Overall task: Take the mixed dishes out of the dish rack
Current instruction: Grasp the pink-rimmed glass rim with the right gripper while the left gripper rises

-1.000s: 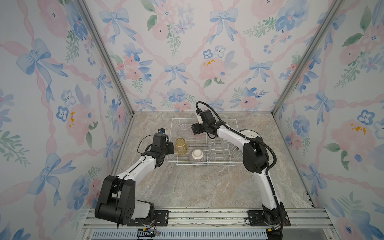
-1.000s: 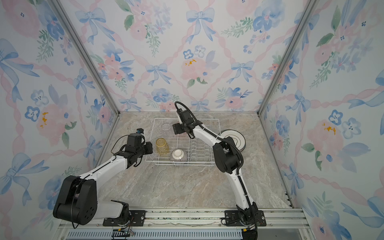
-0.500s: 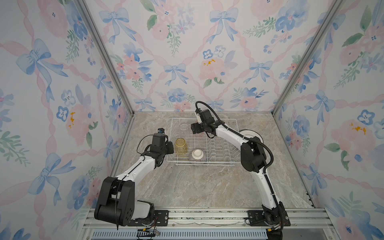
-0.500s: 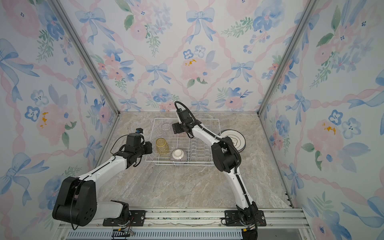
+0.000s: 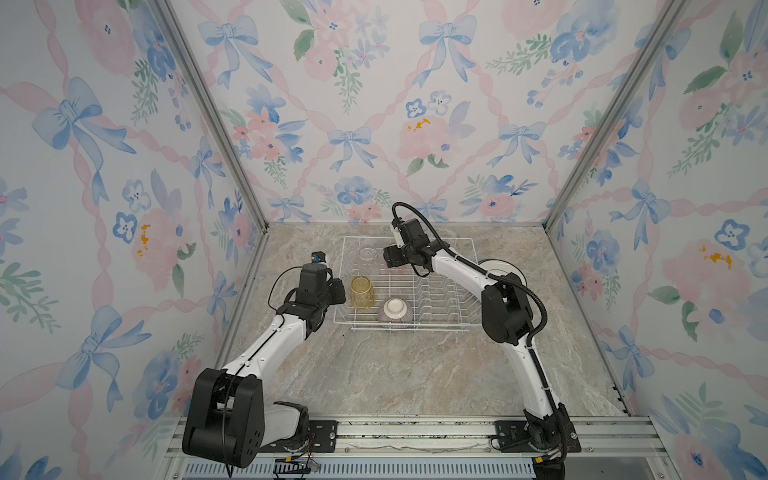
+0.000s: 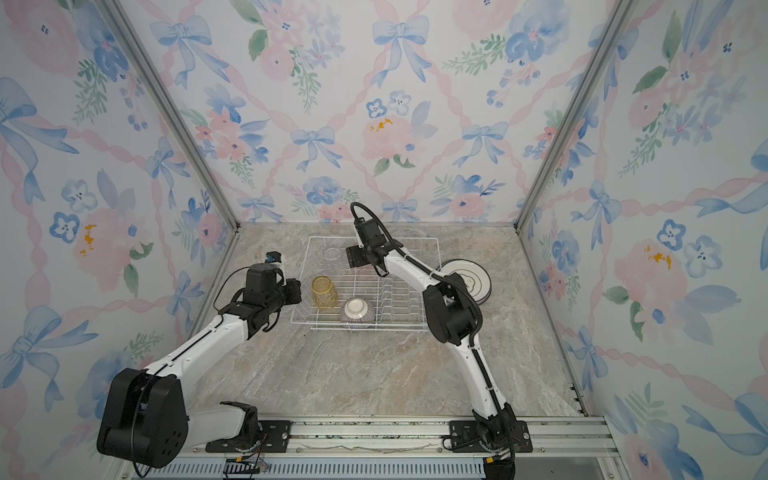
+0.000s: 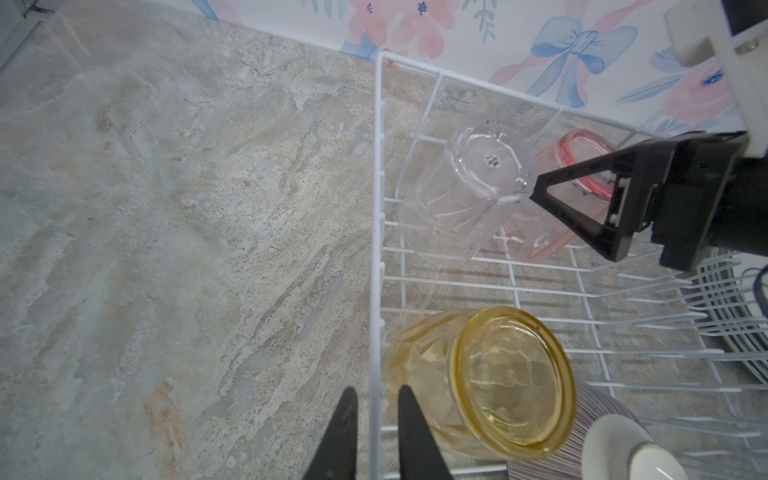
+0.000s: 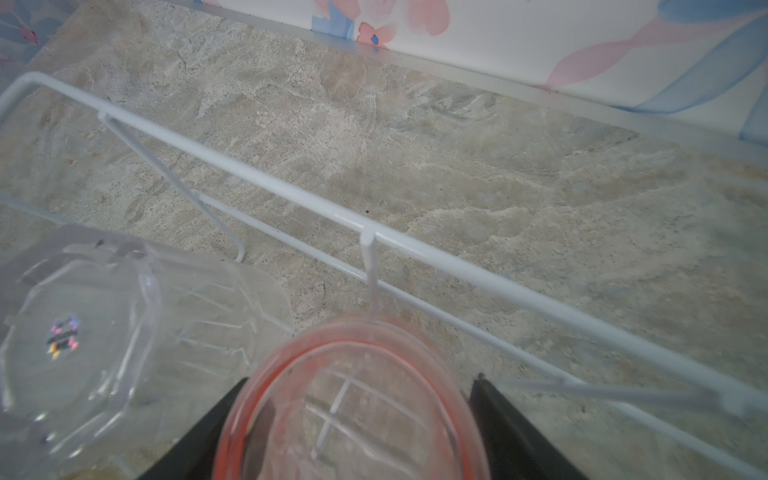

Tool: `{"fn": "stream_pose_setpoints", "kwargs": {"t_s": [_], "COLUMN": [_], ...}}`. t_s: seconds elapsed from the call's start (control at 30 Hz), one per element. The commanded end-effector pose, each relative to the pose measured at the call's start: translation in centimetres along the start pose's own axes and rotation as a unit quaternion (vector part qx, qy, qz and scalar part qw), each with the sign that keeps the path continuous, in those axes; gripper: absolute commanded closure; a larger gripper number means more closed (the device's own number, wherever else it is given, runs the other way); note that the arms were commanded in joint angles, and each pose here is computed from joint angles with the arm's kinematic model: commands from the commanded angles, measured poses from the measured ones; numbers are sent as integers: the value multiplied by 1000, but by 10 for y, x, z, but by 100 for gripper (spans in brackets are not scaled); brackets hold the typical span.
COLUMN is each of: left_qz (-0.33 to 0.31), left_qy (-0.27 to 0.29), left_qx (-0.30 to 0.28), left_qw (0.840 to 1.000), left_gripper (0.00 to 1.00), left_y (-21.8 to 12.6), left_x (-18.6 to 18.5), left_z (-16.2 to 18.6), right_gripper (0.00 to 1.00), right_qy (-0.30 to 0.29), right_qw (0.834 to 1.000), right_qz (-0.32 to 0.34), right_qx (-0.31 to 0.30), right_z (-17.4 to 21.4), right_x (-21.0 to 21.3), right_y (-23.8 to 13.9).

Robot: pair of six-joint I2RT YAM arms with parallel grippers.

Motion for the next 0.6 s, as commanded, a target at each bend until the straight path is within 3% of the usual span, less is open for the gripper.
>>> {"fn": "stream_pose_setpoints", "kwargs": {"t_s": [0.0,0.13,0.3,0.57], "left_qz": [12,29,56,119], "left_qy": [4,2,-2,-11], "left_qx": [-17,-18,-16,-7], "left_qw": [1000,999,998,993], "left_gripper": [80,80,80,80], "left_y": [-8,-9,-8,-5], "left_x": [-6,-14,-25,-47], "left_z": [-16,-23,-31,-40], "right_gripper": [29,48,64,69], "right_qy": [12,23,32,64], "right_qw": [1000,1000,999,995], "right_qz": [-3,-2,-7,-50], "right_qx": [26,13,-2,-57], "right_z": [16,12,6,-15], "right_x": [-5,-11,-17,-17], "right_y": [6,-1,-11,-49]}}
Point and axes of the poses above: each gripper's point midway between its finger pads, its own y axis out along the fingers, its own x axis along the line the jaws close on, z = x × y, the point moved 4 cm from there along -y, back along the fingers, and after that the axes turned 7 degrees about -y, right-handed, at the moved point
